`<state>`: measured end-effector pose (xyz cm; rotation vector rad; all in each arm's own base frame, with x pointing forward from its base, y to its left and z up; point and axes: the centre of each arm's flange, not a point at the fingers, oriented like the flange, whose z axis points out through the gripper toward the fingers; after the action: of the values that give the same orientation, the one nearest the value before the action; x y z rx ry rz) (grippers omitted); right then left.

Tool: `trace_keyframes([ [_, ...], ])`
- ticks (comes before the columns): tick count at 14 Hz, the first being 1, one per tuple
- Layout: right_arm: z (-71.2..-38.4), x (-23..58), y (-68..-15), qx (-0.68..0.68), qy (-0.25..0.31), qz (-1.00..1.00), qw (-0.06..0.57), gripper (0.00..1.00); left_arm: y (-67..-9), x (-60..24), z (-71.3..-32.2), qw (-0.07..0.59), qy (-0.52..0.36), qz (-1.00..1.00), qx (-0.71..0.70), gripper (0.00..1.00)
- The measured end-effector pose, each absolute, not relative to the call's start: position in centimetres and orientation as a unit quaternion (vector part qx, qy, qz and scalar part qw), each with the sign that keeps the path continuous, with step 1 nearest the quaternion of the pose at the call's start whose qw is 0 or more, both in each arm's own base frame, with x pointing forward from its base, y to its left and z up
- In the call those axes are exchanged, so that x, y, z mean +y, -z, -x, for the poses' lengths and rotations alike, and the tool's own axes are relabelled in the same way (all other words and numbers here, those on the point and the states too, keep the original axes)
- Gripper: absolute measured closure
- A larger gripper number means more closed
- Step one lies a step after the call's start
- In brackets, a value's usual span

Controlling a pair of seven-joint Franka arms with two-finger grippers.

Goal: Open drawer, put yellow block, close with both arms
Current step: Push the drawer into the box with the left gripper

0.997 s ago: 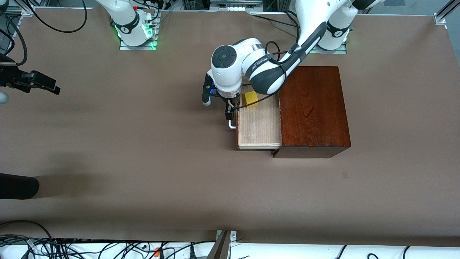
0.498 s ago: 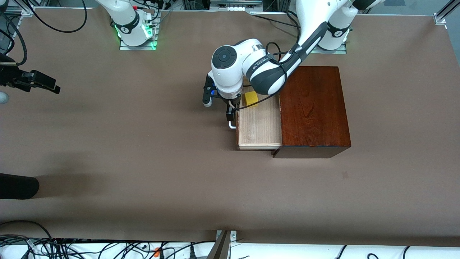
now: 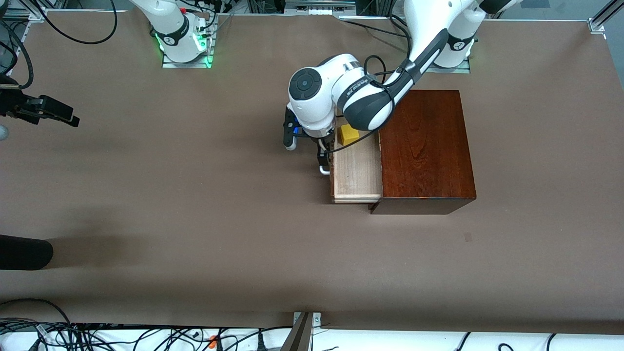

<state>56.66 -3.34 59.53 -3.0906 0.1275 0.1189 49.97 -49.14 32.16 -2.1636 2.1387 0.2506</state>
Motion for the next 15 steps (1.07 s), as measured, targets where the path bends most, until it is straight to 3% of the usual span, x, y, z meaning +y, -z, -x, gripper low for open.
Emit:
trace_keyframes([
  [15,-56.5,-3.4,-59.4,0.042,-0.045,0.998,0.023,0.00,-31.7,-45.5,-50.1,0.117,-0.155,0.716,0.670,0.00],
])
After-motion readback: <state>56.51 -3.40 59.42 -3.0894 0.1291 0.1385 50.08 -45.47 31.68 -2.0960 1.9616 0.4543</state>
